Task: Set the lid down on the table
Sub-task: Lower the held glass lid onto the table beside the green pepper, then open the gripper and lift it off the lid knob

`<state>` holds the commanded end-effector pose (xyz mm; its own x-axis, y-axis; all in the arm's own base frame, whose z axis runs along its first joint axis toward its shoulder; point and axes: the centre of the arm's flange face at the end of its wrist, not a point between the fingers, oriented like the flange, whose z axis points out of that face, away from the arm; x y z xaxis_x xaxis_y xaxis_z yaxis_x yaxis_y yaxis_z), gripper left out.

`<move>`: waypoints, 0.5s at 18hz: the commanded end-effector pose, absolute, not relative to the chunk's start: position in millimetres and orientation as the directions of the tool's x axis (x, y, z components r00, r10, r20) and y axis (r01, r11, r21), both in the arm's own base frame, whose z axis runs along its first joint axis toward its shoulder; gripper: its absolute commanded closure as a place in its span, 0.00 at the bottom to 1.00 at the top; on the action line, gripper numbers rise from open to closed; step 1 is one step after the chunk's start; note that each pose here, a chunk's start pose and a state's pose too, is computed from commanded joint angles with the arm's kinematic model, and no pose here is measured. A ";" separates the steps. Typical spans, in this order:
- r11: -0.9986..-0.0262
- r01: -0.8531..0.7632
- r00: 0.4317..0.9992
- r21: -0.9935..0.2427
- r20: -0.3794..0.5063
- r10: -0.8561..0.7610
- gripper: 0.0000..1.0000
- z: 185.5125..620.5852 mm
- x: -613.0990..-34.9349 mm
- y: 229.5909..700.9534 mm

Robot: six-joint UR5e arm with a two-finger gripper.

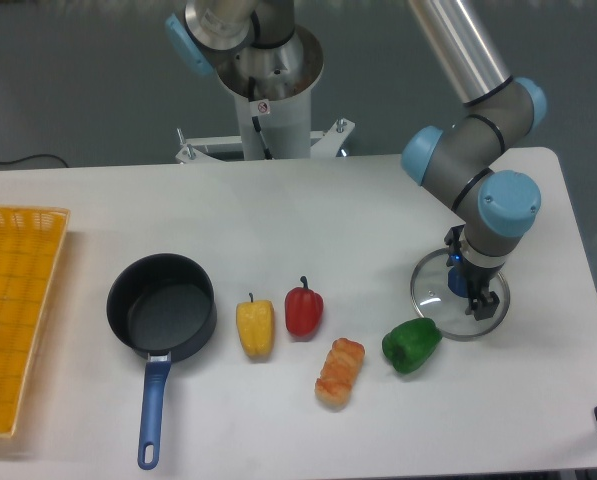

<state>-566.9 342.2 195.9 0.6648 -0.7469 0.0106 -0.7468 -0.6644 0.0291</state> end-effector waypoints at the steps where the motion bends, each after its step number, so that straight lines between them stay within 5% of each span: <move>1: -0.662 -0.749 0.663 0.032 0.016 -0.749 0.00 194.3 -566.7 341.7; 9: -0.660 -0.750 0.660 0.048 -0.022 -0.751 0.00 225.2 -564.0 335.9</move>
<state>-564.0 335.9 225.2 0.6600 -0.7509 -0.0223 -0.7495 -0.6602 0.0477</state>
